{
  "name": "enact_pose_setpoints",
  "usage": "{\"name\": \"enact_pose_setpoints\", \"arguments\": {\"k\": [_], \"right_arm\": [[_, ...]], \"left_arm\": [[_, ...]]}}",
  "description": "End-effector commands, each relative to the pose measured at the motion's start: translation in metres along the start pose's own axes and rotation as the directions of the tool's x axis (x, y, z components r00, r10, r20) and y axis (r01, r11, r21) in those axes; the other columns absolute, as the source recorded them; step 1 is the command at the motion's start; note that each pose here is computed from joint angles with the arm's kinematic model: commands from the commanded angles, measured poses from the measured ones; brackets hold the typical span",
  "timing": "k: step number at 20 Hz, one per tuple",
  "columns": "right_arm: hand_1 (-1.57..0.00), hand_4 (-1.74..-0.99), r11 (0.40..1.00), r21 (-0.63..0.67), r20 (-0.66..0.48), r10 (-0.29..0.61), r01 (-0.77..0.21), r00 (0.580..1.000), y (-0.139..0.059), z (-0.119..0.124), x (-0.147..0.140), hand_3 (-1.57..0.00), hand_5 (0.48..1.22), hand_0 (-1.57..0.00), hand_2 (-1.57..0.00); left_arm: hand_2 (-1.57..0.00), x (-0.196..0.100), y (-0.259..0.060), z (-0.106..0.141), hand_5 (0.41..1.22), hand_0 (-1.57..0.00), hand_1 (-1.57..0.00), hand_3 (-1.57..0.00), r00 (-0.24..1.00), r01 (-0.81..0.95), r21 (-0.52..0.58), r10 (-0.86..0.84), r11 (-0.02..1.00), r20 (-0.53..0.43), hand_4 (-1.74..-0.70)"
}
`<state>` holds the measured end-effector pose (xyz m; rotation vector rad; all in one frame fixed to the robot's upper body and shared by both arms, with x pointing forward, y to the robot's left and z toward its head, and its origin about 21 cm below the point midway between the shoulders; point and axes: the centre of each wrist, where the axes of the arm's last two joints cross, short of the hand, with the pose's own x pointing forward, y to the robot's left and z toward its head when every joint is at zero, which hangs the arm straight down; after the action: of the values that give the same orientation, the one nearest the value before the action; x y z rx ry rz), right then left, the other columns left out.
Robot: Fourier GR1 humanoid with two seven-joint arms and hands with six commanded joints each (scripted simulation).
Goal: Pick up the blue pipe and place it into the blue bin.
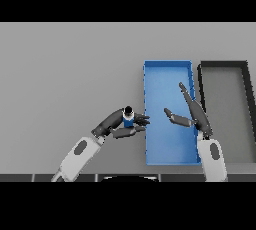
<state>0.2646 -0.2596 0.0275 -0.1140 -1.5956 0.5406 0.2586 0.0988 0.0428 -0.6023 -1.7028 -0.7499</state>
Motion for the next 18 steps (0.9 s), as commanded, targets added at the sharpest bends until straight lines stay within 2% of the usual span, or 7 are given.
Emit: {"name": "enact_pose_setpoints", "arguments": {"k": [1,4,6,8,13,15,18], "right_arm": [[0.0,-1.185,1.0,0.011,0.013,-0.006,0.006,1.0,0.001,0.0,-0.002,0.0,0.578,0.0,0.0],[-0.02,-1.178,0.998,0.037,0.076,-0.048,0.045,0.996,-0.006,-0.007,0.004,0.0,0.569,0.0,-0.02],[-0.02,-1.172,0.986,0.089,0.194,-0.157,0.142,0.968,-0.011,-0.012,0.019,0.0,0.579,0.0,-0.03],[-0.01,-1.169,0.977,0.153,0.255,-0.185,0.149,0.949,-0.023,-0.011,0.034,0.0,0.597,0.0,-0.02],[0.0,-1.185,0.928,0.372,0.31,-0.154,0.03,0.938,-0.038,-0.017,0.093,0.0,0.554,0.0,-0.01],[0.0,-1.205,0.898,0.437,0.353,-0.122,-0.048,0.928,-0.036,-0.017,0.112,0.0,0.539,0.0,0.0],[0.0,-1.246,0.843,0.527,0.384,-0.125,-0.106,0.915,-0.028,-0.021,0.134,0.0,0.526,0.0,0.0]], "left_arm": [[-1.57,-0.003,-0.001,0.002,1.22,-1.57,-1.57,-1.57,1.0,0.001,0.001,-0.001,1.0,-0.008,-1.47],[-1.57,-0.001,-0.003,0.001,1.221,-1.57,-1.57,-1.57,1.0,0.002,-0.004,-0.002,1.0,0.003,-1.47],[-1.57,0.0,0.0,0.0,1.221,-1.57,-1.57,-1.57,1.0,0.011,0.001,-0.011,1.0,0.002,-1.47],[-1.57,-0.002,0.001,0.001,1.221,-1.57,-1.57,-1.57,1.0,0.012,-0.001,-0.012,1.0,-0.011,-1.47],[-1.57,0.0,0.002,0.007,1.221,-1.57,-1.57,-1.57,1.0,0.022,-0.005,-0.022,1.0,-0.012,-1.47],[-1.57,0.002,0.005,0.005,1.221,-1.57,-1.57,-1.57,1.0,0.025,-0.004,-0.025,1.0,-0.006,-1.47],[-1.57,0.003,0.0,0.002,1.221,-1.57,-1.57,-1.57,0.999,0.041,-0.018,-0.042,0.999,-0.01,-1.47]]}}
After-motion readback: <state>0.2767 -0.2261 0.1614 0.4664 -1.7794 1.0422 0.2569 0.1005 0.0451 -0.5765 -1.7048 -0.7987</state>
